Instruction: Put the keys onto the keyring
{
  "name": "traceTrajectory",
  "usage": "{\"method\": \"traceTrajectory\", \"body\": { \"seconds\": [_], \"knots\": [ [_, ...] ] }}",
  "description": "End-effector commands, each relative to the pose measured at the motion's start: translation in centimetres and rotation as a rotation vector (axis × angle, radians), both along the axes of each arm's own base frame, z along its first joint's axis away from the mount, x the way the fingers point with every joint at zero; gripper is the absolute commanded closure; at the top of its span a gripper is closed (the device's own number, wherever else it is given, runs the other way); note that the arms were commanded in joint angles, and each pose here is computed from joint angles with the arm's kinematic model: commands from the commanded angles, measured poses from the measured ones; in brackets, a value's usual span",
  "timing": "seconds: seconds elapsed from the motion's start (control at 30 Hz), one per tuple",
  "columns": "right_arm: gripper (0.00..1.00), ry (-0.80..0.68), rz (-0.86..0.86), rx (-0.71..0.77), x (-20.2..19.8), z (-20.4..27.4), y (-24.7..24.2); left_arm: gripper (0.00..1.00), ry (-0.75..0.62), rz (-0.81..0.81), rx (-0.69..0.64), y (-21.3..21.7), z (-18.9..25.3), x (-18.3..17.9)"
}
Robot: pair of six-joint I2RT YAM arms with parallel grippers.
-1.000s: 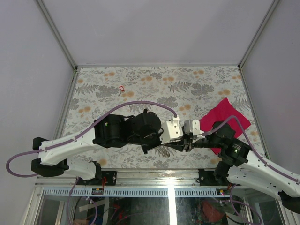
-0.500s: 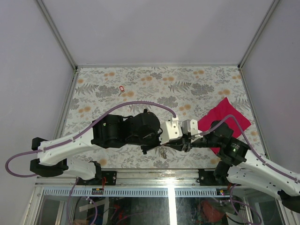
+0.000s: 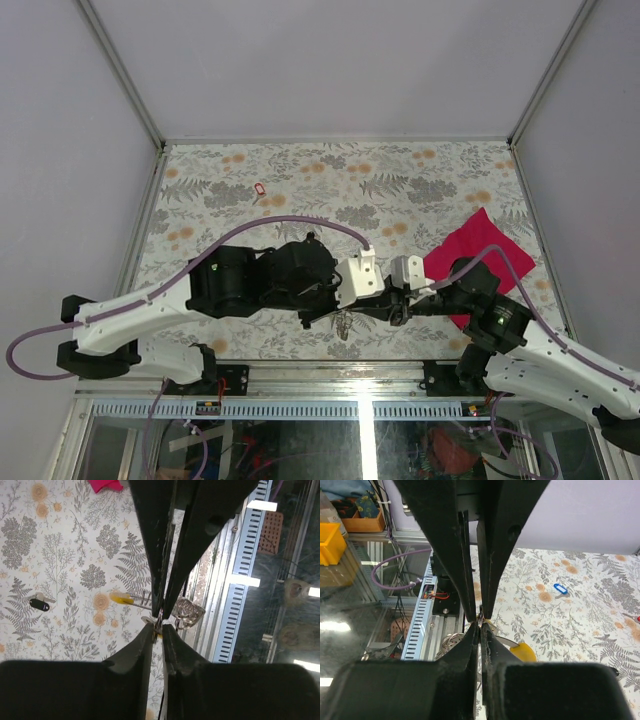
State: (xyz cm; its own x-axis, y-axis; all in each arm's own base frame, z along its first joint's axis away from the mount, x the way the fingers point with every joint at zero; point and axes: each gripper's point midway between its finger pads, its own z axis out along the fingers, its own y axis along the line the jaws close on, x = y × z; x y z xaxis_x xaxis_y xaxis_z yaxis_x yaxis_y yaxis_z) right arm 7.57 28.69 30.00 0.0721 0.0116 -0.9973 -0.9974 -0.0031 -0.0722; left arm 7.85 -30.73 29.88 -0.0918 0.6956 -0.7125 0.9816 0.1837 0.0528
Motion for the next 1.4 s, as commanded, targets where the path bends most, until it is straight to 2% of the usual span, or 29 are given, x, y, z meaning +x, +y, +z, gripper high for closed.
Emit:
{"method": "traceTrajectory", "body": {
  "seconds": [0.0,0.1,0.4,0.53,1.1,1.37],
  "knots": [
    [1.00,-0.054,0.000,0.107,-0.6,4.1,-0.9,0.83,-0.027,-0.029,-0.155,-0.7,2.8,-0.5],
    [1.00,-0.059,0.012,0.120,-1.1,4.8,-1.2,0.79,-0.025,-0.050,-0.230,-0.7,3.6,-1.0],
    [1.00,-0.062,0.055,0.165,-2.2,6.4,-1.7,0.77,-0.039,-0.083,-0.482,-1.0,6.3,-2.0],
    [1.00,-0.059,0.070,0.183,-2.6,6.9,-1.8,0.76,-0.057,-0.096,-0.553,-1.2,7.1,-2.1],
    [1.00,-0.066,0.108,0.209,-3.5,8.4,-2.2,0.79,-0.048,-0.141,-0.501,-1.6,5.9,-2.5],
    [1.00,-0.069,0.103,0.212,-3.5,8.7,-2.4,0.99,-0.043,-0.157,-0.502,-1.7,6.1,-2.8]
  ]
}}
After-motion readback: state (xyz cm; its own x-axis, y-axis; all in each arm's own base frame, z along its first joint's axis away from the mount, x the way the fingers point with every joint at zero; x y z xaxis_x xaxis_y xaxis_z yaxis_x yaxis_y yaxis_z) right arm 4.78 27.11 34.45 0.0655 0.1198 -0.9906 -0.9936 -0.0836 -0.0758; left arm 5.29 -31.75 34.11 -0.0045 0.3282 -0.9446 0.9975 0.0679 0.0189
